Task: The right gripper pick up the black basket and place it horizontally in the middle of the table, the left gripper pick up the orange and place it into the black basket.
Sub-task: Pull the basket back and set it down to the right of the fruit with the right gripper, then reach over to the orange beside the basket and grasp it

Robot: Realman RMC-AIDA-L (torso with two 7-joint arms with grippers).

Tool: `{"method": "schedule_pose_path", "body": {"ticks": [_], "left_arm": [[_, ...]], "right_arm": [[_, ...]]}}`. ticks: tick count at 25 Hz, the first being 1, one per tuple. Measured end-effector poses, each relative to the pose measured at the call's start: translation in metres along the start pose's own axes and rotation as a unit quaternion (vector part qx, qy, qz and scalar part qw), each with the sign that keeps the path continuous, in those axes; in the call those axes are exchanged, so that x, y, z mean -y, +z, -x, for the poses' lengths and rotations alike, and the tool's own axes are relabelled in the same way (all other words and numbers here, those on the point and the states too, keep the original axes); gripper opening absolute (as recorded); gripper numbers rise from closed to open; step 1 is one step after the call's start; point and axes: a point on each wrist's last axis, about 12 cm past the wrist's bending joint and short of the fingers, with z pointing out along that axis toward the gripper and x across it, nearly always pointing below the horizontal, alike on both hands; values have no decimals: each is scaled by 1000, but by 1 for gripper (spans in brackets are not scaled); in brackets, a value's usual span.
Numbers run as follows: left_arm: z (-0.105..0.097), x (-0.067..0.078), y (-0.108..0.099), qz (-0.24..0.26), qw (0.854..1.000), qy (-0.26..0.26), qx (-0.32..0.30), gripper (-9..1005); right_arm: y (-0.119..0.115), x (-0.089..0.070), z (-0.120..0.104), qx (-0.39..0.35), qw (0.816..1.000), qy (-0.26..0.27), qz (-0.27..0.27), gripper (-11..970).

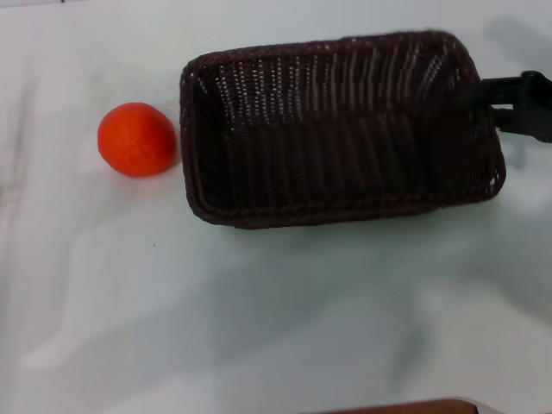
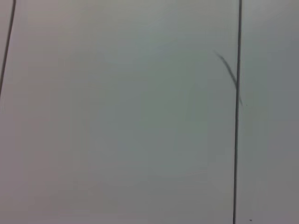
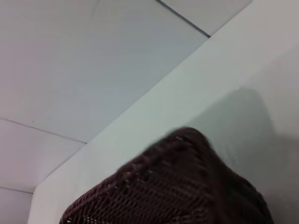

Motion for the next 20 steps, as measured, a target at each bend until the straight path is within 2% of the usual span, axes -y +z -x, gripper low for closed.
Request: {"method": "schedule_pose_path", "body": {"ticks": [5, 10, 11, 15, 20], "left_arm": [[-2, 2, 3, -8, 1000, 2, -12, 887], [-6, 6, 8, -29, 999, -8, -33, 888], [-6, 6, 10, -38, 998, -10, -39, 888], [-4, 7, 24, -128, 988, -17, -83, 887], [5, 0, 33, -255, 956, -27, -146, 881]], "right_arm": [[-21, -9, 0, -25, 1000, 6, 14, 459], [-52, -10, -5, -63, 998, -12, 13, 457], [-52, -10, -5, -63, 998, -12, 13, 456], [-64, -8, -12, -100, 995, -29, -3, 456], [-70, 0, -18, -154, 984, -81, -50, 455]]}}
